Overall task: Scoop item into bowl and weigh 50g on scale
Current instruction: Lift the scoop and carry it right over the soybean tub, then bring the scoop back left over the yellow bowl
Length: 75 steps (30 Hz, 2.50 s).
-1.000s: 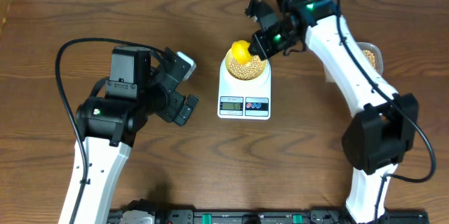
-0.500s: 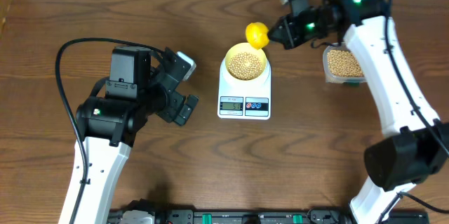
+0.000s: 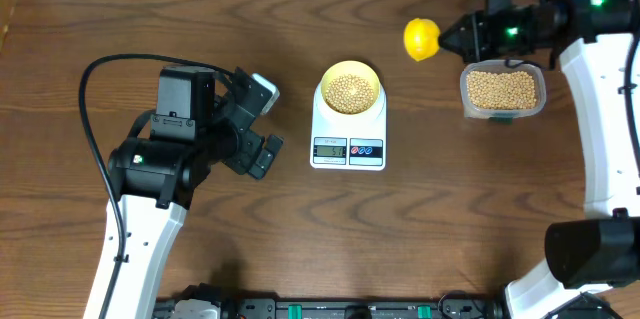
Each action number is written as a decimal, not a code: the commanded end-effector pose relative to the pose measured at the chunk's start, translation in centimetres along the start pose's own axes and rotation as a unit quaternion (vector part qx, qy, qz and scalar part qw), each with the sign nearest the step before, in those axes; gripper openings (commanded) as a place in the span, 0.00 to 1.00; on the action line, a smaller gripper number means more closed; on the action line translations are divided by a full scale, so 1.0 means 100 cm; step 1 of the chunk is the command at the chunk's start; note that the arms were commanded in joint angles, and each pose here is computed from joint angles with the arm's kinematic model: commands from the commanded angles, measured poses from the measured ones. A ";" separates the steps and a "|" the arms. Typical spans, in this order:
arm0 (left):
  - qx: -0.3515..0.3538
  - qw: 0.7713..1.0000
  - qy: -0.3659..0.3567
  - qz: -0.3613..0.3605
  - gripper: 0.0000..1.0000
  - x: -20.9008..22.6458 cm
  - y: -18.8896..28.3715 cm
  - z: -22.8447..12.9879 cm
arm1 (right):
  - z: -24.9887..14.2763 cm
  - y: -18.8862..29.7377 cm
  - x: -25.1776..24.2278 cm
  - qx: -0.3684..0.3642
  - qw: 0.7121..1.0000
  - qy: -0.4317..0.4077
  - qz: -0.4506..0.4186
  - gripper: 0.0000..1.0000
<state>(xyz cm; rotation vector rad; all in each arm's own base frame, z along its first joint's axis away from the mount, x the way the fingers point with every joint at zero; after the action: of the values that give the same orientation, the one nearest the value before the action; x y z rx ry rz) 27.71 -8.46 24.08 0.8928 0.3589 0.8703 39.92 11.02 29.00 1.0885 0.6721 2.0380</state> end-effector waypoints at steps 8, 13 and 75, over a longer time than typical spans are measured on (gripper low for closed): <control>0.000 1.000 -0.004 -0.007 0.98 -0.001 -0.001 -0.001 | 0.007 0.005 0.006 -0.018 1.000 0.012 0.008 0.01; 0.000 1.000 -0.004 -0.007 0.97 -0.001 -0.001 -0.001 | 0.011 -0.012 0.018 -0.014 0.999 0.031 0.021 0.01; 0.000 1.000 -0.004 -0.007 0.98 -0.001 -0.001 -0.001 | 0.004 -0.052 -0.053 0.019 0.982 -0.097 -0.163 0.01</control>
<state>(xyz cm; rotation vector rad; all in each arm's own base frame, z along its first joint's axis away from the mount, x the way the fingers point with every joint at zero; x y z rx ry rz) 27.69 -8.47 24.07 0.8930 0.3596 0.8697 43.68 3.23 22.01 0.8788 0.8844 1.2493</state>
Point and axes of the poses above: each gripper's point midway between its finger pads, its own y axis back along the fingers, its own x axis along the line the jaws close on, z = x × y, the point moved 2 cm from there along y, back along the fingers, and after that the axes turned 2 degrees about -y, right-handed, at the moved point
